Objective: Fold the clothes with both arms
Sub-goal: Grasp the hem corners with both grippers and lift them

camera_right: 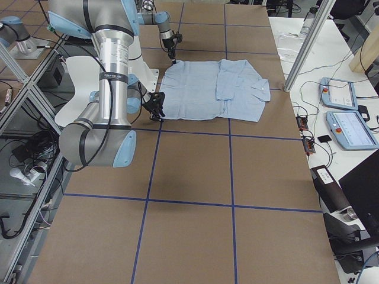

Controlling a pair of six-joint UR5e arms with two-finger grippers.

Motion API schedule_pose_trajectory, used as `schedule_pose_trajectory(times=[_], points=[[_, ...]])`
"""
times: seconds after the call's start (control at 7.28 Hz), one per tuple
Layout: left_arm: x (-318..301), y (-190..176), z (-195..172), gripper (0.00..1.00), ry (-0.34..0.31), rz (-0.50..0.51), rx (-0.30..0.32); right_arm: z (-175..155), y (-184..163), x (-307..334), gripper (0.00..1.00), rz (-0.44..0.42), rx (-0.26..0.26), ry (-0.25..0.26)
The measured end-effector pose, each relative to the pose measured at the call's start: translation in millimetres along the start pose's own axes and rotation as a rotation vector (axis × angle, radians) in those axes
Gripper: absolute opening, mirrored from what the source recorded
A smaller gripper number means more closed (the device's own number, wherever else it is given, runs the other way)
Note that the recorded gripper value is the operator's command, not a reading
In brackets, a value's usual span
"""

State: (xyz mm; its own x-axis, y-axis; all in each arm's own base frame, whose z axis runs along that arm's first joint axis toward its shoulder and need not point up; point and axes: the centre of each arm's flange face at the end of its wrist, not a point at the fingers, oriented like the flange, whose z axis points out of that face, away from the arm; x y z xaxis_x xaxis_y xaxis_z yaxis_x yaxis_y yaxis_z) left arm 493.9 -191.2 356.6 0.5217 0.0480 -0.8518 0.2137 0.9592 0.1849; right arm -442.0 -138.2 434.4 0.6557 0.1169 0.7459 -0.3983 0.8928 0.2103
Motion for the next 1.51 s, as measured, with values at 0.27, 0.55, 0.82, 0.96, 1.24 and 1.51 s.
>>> schedule_pose_trajectory(times=[0.27,0.55,0.82,0.96,1.24,1.51], points=[[0,-1,0,0.0,0.0,0.0,0.001,1,2,-7,0.18,-0.003,0.003,0.005],[0,-2,0,0.0,0.0,0.0,0.0,0,6,-27,0.0,-0.007,0.004,0.011],[-1,-4,0,0.0,0.0,0.002,0.0,1,5,-30,0.0,-0.008,0.009,0.018],[-1,-4,0,0.0,0.0,0.002,0.0,1,3,-29,0.0,-0.007,0.013,0.02],[3,-6,-7,0.0,0.014,0.0,-0.001,-7,-4,-30,0.0,0.002,0.015,0.012],[7,-16,-49,0.0,0.069,-0.009,0.003,-35,-17,-26,0.0,0.003,0.003,0.004]])
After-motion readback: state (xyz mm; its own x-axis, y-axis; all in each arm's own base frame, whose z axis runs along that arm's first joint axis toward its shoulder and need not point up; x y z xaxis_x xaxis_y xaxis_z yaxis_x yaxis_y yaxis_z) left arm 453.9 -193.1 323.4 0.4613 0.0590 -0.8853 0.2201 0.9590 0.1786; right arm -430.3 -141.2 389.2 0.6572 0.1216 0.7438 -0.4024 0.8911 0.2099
